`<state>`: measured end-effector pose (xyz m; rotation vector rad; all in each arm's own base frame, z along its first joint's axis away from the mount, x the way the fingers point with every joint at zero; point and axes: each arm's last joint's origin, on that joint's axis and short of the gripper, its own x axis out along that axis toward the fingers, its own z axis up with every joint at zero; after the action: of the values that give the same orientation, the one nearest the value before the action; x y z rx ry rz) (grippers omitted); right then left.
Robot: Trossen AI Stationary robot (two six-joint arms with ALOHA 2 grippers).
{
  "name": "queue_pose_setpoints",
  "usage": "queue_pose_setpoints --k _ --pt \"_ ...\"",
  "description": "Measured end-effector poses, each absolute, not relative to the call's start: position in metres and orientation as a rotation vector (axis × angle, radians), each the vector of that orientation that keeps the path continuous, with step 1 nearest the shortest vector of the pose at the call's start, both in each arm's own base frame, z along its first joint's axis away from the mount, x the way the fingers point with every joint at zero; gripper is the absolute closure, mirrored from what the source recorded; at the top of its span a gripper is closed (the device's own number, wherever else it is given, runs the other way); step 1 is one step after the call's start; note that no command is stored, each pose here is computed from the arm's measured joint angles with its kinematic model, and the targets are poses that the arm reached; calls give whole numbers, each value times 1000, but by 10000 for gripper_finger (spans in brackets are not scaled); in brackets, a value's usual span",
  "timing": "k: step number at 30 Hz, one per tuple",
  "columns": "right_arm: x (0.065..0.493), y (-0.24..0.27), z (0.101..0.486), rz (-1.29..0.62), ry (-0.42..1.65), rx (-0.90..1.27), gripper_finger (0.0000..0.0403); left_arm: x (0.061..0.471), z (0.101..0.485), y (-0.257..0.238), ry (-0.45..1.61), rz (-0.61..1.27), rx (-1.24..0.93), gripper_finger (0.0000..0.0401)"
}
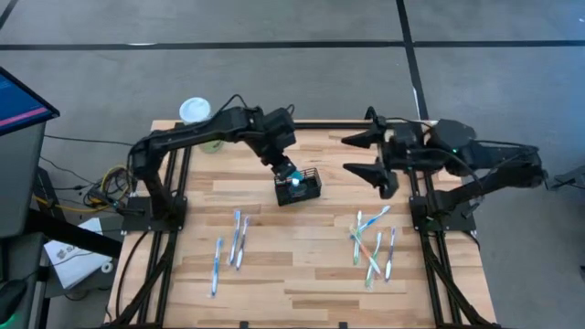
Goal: Pick & Place toothbrushing station
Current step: Put the blue mouthwash into the black mesh organizer
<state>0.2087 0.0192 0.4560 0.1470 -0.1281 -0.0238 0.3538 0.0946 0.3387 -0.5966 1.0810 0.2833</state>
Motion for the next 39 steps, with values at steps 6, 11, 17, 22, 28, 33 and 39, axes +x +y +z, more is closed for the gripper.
queue_pose_setpoints --k 6,11,17,22,28,33,39 --pt "206 21 433 -18 -207 206 101 373 340 104 1085 292 -588 316" --pt "204 22 415 -10 -199 255 101 381 333 110 1165 304 -589 316" --pt "192 23 423 13 -260 243 101 387 330 112 1217 315 -558 316" --pt "183 20 428 5 -284 235 101 388 332 110 1209 317 -571 316" --pt "182 17 427 -12 -278 221 101 392 333 110 1176 314 -575 316" --pt "183 13 424 -37 -250 214 101 392 333 110 1175 316 -577 316" --pt "184 12 422 -49 -226 209 101 389 338 106 1190 323 -557 316"
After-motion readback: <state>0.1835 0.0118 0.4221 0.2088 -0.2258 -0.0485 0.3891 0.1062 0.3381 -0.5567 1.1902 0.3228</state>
